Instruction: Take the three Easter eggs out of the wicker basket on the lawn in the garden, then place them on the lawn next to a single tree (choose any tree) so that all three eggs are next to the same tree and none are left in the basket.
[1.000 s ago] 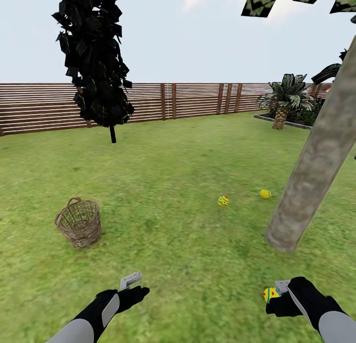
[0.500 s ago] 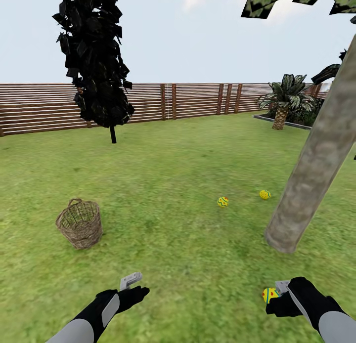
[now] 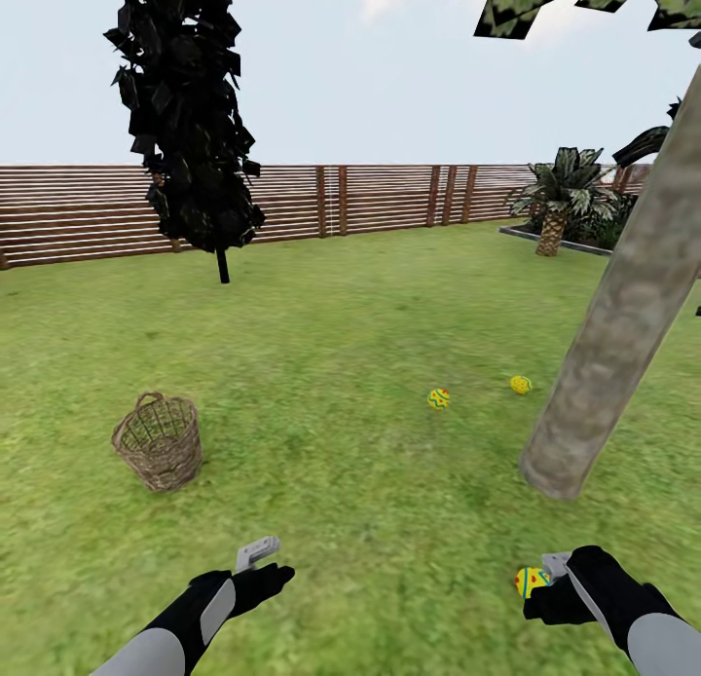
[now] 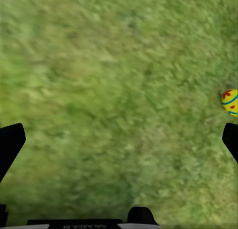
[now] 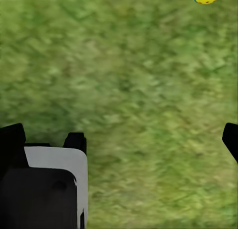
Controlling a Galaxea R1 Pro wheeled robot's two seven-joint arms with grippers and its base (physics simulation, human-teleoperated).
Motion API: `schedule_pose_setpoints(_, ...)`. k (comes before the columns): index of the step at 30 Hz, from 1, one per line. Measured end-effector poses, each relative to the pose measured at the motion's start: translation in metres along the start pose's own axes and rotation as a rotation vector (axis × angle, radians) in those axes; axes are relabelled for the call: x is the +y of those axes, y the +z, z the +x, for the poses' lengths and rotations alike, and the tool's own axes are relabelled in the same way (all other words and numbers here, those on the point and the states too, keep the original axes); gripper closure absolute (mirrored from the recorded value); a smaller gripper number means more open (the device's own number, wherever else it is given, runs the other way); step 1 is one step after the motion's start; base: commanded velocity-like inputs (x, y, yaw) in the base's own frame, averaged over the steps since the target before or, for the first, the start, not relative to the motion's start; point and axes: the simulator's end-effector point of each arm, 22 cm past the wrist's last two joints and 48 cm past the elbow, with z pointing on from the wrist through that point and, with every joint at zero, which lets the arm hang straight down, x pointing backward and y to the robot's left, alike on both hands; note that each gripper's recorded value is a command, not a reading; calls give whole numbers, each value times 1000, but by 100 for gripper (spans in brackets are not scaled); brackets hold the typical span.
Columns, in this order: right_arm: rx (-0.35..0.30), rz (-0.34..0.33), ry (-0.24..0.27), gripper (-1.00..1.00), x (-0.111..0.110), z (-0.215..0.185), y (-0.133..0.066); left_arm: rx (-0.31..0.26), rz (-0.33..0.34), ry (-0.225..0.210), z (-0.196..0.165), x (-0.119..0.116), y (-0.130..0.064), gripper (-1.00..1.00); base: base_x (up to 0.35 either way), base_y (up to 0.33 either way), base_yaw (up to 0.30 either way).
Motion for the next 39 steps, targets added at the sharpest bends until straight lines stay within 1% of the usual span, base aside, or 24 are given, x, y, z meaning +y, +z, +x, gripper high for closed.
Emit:
schedule_pose_setpoints(18, -5, 1, 1, -100, -1, 3, -17, -4, 0, 0, -1, -5, -17, -100, 0, 0, 0)
schedule_pose_setpoints(28, -4, 13, 6, -100, -12, 8, -26, -4, 1, 1, 0, -7, -25, -100, 0, 0, 0)
schedule_pose_setpoints(33, -4, 13, 6, -100, -12, 10, -30, -4, 1, 1, 1, -8, -28, -100, 0, 0, 0)
schedule_pose_setpoints(39, -4, 13, 6, -100, -12, 9, -30, -4, 2, -1, 1, -8, -28, -100, 0, 0, 0)
